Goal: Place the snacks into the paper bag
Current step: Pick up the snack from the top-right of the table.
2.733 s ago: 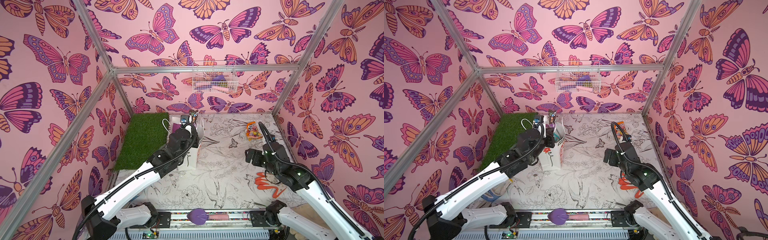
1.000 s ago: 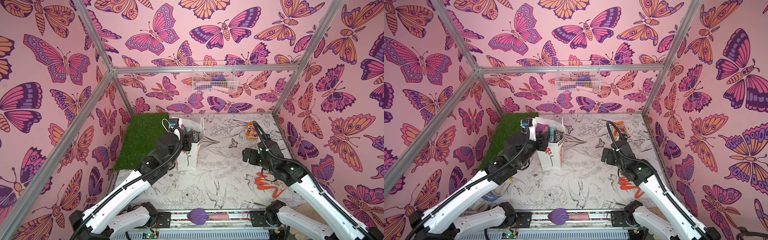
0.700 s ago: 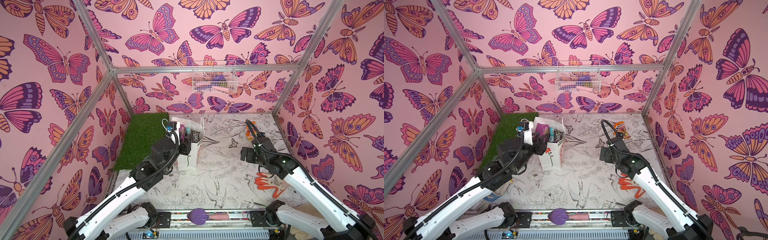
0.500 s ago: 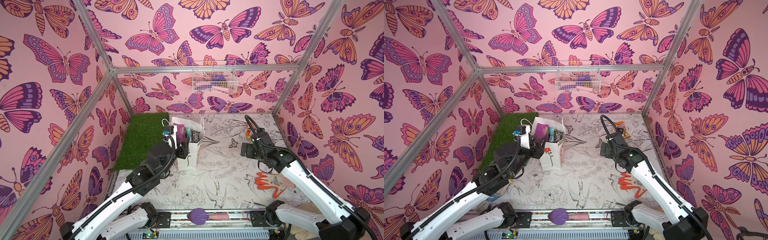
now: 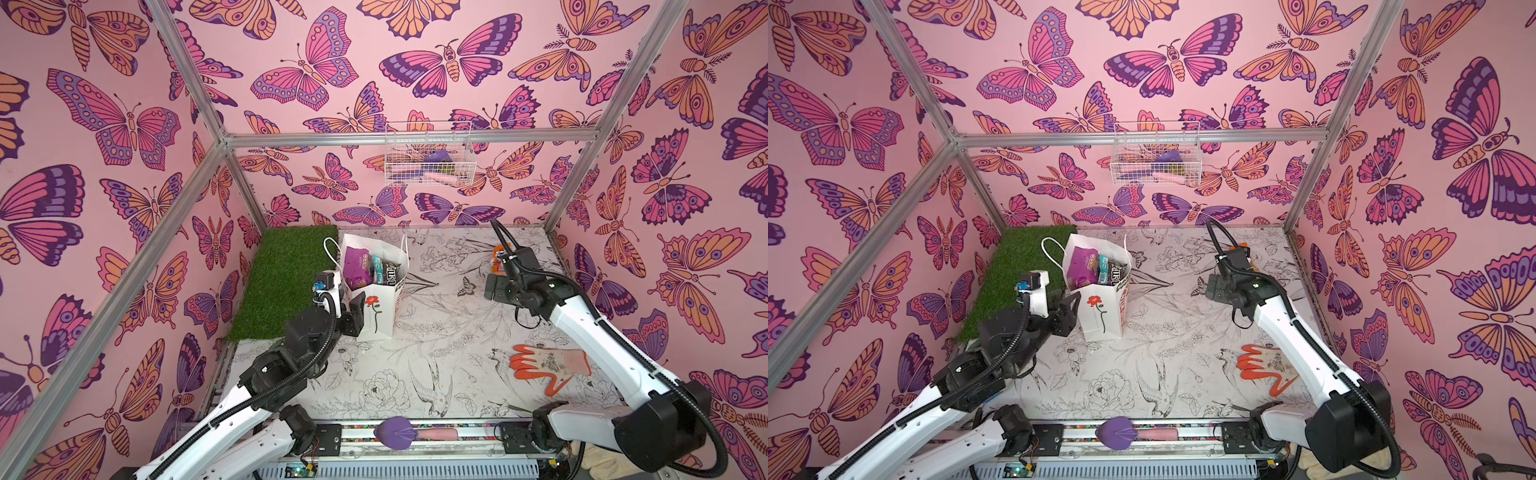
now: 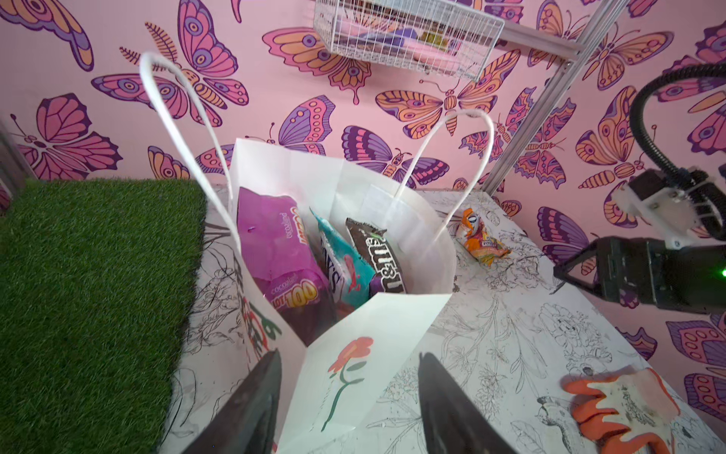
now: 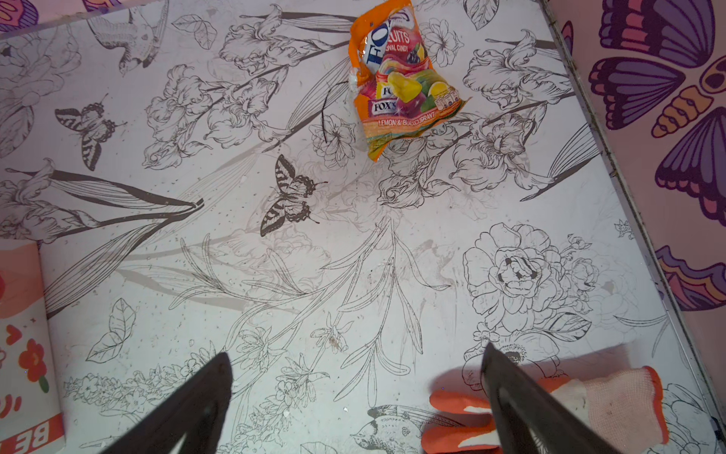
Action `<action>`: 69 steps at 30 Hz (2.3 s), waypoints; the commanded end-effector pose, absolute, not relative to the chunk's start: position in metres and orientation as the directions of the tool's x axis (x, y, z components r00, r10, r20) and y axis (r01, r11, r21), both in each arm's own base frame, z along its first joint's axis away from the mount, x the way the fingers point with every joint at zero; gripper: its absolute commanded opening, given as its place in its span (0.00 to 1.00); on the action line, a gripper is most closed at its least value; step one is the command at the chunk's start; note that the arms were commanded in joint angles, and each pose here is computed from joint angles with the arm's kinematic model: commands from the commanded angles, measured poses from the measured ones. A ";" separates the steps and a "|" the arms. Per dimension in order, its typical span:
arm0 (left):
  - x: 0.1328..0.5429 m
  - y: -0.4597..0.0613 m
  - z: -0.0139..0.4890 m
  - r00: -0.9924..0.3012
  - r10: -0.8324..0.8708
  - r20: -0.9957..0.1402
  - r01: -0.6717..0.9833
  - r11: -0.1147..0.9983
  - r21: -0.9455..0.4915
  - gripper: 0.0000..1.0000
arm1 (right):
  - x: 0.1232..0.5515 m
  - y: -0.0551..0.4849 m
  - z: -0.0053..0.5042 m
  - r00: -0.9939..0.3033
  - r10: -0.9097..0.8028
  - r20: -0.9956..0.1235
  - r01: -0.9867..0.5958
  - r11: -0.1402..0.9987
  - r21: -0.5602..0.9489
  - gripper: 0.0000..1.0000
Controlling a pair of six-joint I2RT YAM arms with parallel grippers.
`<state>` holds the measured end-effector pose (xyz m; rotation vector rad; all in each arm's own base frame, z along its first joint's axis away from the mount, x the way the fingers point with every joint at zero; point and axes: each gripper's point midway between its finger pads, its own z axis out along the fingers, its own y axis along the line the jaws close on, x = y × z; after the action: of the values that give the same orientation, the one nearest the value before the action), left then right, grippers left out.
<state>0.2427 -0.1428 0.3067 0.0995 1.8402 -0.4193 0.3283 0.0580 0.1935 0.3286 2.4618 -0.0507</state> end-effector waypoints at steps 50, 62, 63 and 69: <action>0.195 -0.105 0.194 -0.521 -0.165 -0.838 0.186 0.935 -0.300 0.59 | 0.477 -0.003 0.112 -0.852 0.301 -0.427 0.391 0.910 -0.138 0.97; 0.193 -0.105 0.194 -0.523 -0.170 -0.835 0.187 0.933 -0.307 0.59 | 0.494 -0.014 0.081 -0.877 0.301 -0.375 0.389 0.903 -0.183 0.91; 0.193 -0.105 0.194 -0.524 -0.170 -0.835 0.187 0.933 -0.308 0.59 | 0.496 -0.014 0.080 -0.878 0.302 -0.372 0.388 0.903 -0.184 0.90; 0.193 -0.105 0.196 -0.524 -0.179 -0.833 0.187 0.930 -0.317 0.59 | 0.501 -0.014 0.070 -0.892 0.291 -0.346 0.374 0.904 -0.205 0.86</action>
<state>0.1968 -0.1048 0.2017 -0.0020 2.0509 -0.4470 0.5044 -0.0083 0.0720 0.5069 2.7278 -0.3382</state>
